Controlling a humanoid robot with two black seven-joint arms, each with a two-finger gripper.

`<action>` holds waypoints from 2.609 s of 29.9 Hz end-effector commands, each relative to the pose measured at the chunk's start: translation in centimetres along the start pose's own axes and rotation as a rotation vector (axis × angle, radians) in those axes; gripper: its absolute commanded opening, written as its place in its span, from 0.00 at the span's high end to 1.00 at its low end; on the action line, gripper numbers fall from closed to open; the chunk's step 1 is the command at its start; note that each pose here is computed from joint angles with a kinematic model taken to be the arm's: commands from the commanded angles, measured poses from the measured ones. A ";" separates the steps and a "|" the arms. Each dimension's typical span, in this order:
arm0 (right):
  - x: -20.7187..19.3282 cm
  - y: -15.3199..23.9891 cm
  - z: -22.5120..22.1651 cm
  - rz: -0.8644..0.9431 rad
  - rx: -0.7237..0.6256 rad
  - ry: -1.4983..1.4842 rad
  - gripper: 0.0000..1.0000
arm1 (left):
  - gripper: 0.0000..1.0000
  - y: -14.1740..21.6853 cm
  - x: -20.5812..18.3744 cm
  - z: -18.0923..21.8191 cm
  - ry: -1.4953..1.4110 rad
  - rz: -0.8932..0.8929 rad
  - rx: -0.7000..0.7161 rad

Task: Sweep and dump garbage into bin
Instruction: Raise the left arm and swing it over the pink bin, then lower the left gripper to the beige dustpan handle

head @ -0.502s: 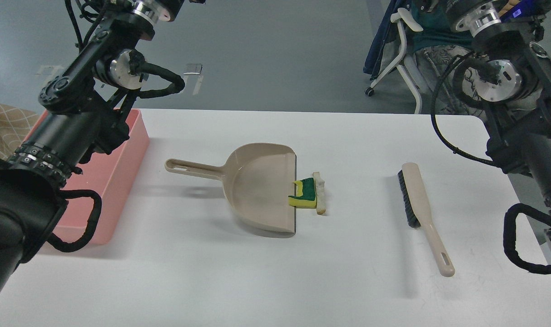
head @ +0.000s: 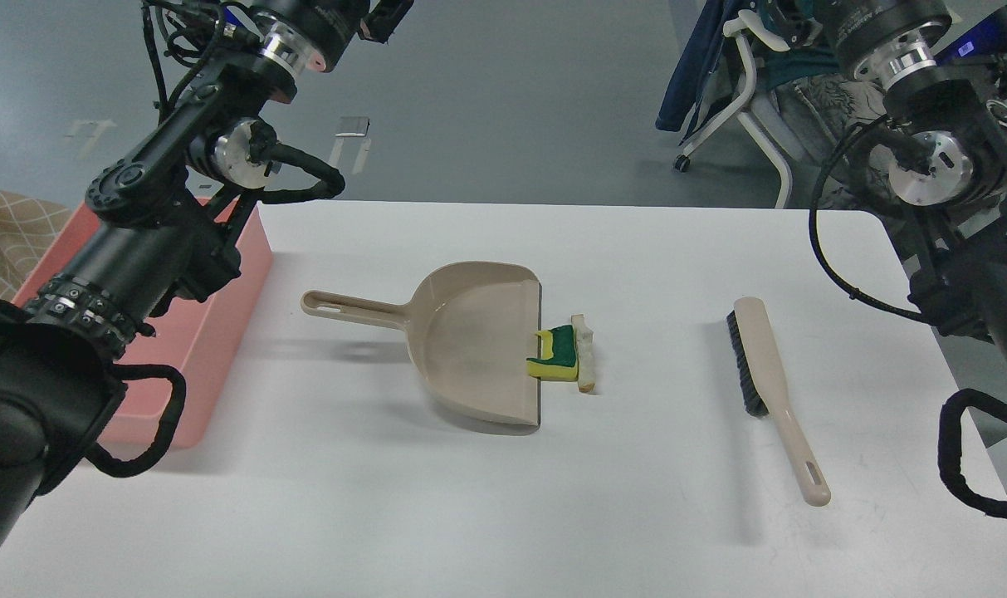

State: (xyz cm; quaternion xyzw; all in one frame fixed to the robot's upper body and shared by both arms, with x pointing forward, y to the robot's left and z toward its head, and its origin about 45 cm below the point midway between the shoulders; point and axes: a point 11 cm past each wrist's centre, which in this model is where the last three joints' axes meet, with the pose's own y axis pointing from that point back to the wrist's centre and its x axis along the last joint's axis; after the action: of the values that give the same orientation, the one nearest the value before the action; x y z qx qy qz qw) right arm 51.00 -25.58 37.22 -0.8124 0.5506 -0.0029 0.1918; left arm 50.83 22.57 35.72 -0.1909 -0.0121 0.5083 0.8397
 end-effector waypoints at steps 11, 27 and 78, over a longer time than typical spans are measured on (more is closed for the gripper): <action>2.7 3.1 2.9 0.069 -0.044 -0.003 0.00 | 0.02 3.7 -1.8 -8.4 0.096 0.037 0.139; 4.4 5.0 4.3 0.164 0.007 -0.020 0.00 | 0.02 5.3 -0.6 -9.3 0.120 0.080 0.152; 1.8 6.0 7.0 0.120 -0.030 -0.064 0.00 | 0.03 21.5 -0.7 -0.9 -0.613 -0.155 0.322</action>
State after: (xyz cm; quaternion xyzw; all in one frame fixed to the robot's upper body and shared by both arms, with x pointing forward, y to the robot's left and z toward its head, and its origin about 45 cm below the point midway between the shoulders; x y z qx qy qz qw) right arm 47.89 -26.94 28.51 -0.7802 0.5919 0.0424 0.1979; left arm 34.18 29.96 27.98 0.0762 -0.1698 0.4729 0.8613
